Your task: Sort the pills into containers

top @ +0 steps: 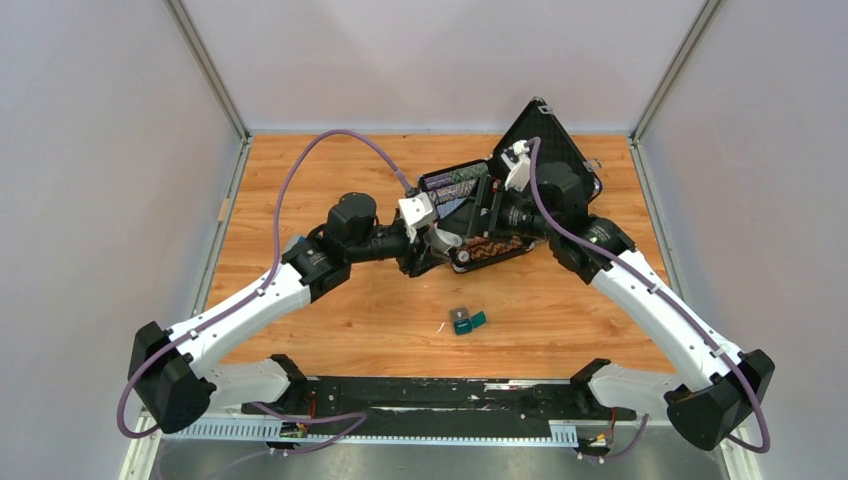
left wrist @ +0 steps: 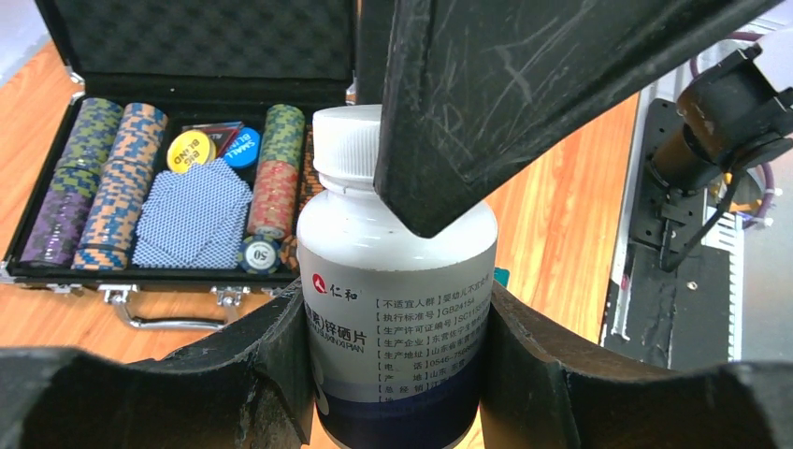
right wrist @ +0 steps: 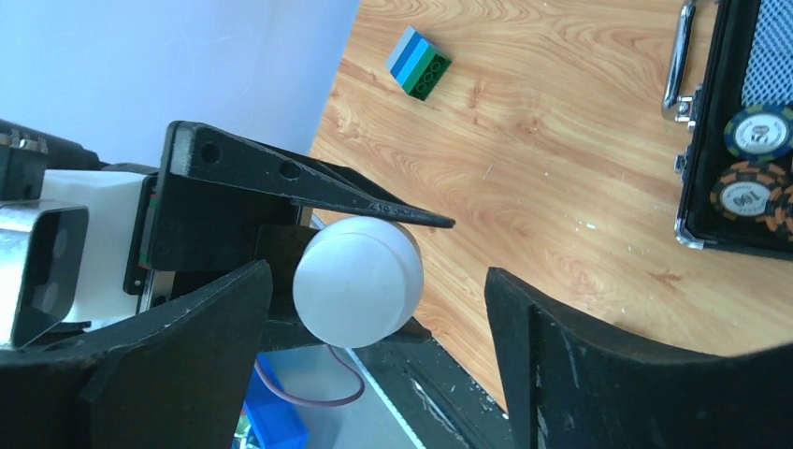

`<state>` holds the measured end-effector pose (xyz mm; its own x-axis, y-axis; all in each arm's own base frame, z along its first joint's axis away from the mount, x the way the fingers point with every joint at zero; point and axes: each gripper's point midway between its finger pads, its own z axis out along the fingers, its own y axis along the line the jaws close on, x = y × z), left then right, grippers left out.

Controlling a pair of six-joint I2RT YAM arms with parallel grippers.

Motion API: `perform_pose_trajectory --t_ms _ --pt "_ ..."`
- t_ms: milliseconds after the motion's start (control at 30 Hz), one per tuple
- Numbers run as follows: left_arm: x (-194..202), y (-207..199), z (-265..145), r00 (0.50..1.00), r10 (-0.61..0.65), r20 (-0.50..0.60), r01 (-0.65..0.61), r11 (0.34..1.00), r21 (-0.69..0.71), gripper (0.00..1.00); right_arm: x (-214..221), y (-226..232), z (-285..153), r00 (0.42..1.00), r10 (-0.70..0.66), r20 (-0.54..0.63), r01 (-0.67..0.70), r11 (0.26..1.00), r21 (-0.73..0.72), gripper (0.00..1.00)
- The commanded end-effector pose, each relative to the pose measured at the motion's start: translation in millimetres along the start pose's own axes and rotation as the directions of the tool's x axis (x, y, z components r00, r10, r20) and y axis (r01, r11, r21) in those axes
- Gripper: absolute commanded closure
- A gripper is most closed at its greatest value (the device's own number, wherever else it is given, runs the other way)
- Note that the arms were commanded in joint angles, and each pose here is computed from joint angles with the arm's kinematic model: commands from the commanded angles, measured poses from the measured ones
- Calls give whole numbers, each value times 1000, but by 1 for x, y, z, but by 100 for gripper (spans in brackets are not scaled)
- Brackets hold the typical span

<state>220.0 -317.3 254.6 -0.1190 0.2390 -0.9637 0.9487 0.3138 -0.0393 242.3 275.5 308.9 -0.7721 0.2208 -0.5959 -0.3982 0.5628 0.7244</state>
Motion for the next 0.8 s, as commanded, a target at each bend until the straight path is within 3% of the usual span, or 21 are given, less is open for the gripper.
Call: perform_pose_trajectory --t_ms 0,267,467,633,767 --pt "-34 10 -1 995 42 88 -38 998 -51 100 -5 1 3 999 48 14 -48 999 22 22" --pt "-33 10 -2 997 14 75 -10 998 -56 100 -5 9 -1 1000 1 3 -1 1000 -23 60" --pt "-39 -1 -8 998 -14 57 15 1000 -15 100 -22 21 -26 971 -225 85 236 957 -169 67" --pt "-37 -23 -13 999 -26 30 23 994 102 100 -19 40 -48 893 -421 158 448 809 -381 65" --pt "-38 -39 -17 1000 -27 9 25 981 193 100 -16 52 -56 853 -493 168 511 730 -453 65"
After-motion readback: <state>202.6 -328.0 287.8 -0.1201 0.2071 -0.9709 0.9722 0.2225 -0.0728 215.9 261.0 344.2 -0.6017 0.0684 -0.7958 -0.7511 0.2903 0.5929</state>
